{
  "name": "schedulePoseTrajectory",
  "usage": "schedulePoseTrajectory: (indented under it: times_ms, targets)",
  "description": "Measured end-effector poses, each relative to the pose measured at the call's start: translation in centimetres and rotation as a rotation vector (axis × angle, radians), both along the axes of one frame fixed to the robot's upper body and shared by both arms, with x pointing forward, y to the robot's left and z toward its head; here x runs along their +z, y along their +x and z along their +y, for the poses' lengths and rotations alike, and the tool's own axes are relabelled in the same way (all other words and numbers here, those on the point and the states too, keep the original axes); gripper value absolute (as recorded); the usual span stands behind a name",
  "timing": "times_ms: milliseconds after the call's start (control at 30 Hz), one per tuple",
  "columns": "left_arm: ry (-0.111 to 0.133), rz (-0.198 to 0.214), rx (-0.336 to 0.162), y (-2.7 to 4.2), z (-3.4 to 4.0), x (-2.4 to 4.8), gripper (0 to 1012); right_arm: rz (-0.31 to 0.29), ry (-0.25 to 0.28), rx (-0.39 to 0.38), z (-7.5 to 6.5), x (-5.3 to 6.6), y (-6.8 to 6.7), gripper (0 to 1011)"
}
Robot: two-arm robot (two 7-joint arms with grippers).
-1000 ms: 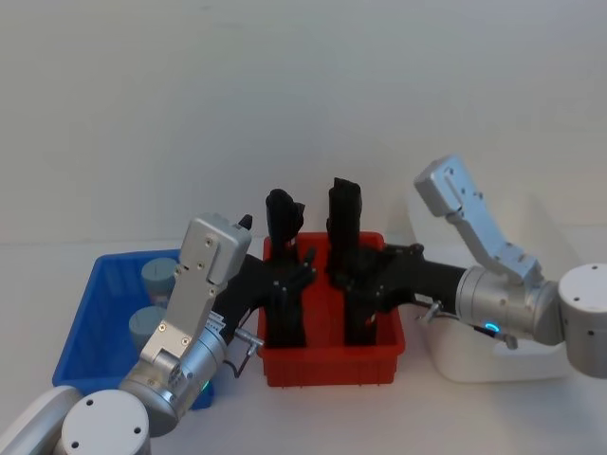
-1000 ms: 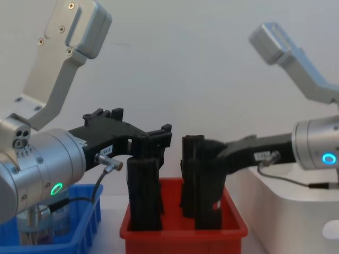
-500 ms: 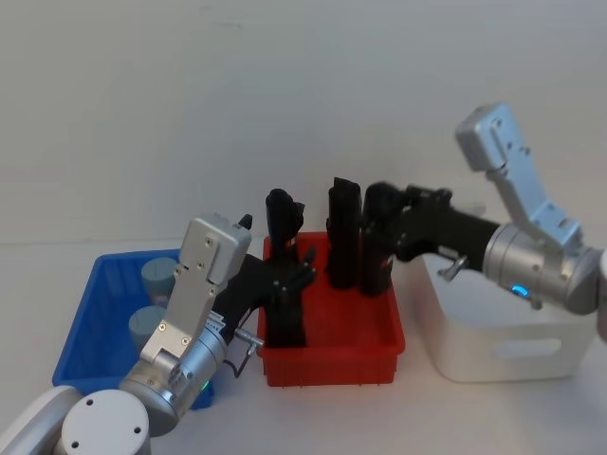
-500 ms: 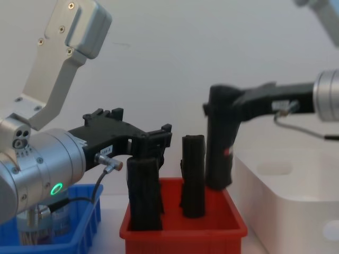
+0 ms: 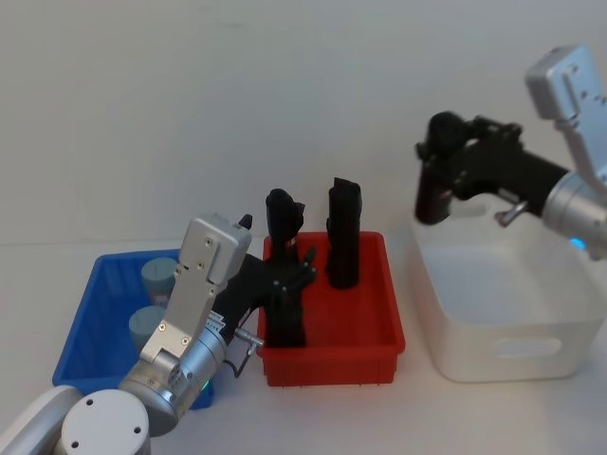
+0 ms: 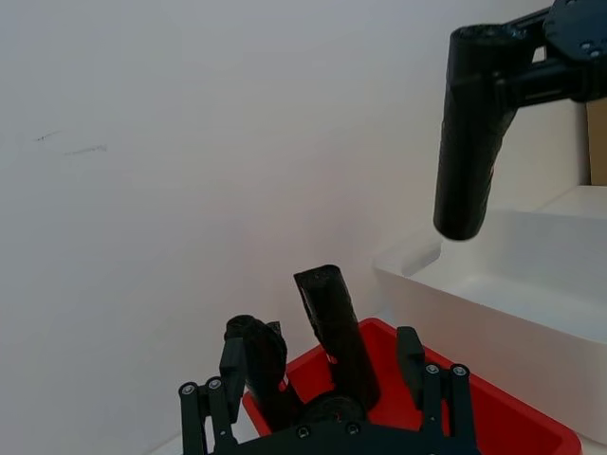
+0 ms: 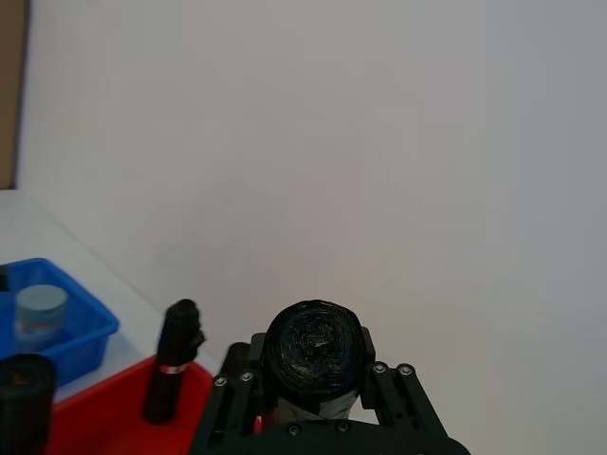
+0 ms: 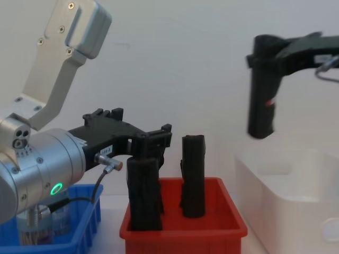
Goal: Pick the cotton swabs from the blue box and place them into the white box.
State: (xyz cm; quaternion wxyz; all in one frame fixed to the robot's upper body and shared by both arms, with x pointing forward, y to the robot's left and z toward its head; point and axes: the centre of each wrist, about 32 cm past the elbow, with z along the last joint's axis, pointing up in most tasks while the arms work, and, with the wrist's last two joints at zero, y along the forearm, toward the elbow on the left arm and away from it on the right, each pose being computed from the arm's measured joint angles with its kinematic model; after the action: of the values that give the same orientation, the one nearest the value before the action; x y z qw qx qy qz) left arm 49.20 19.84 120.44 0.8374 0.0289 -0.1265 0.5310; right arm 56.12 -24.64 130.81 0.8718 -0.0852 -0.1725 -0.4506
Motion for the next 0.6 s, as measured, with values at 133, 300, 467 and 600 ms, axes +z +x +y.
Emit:
schedulePoseTrajectory:
  times_ms: [133,300,467,600]
  targets:
    - [0.000,0.000,0.000,0.00,0.00,0.00,1003,-0.023,-0.016,-0.062,-1.5,0.4,0.4,499]
    - [0.000,0.000,0.000,0.00,0.00,0.00,1003,-0.020,-0.033,-0.113,-2.7,0.3,1.0,499]
    - [0.000,0.000,0.000,0.00,0.00,0.00,1003,0.008,-0.043,-0.161,-4.0,-0.3,2.0,499]
    - [0.000,0.000,0.000,0.00,0.00,0.00,1003,0.039,-0.035,-0.178,-4.7,-0.8,2.8,499]
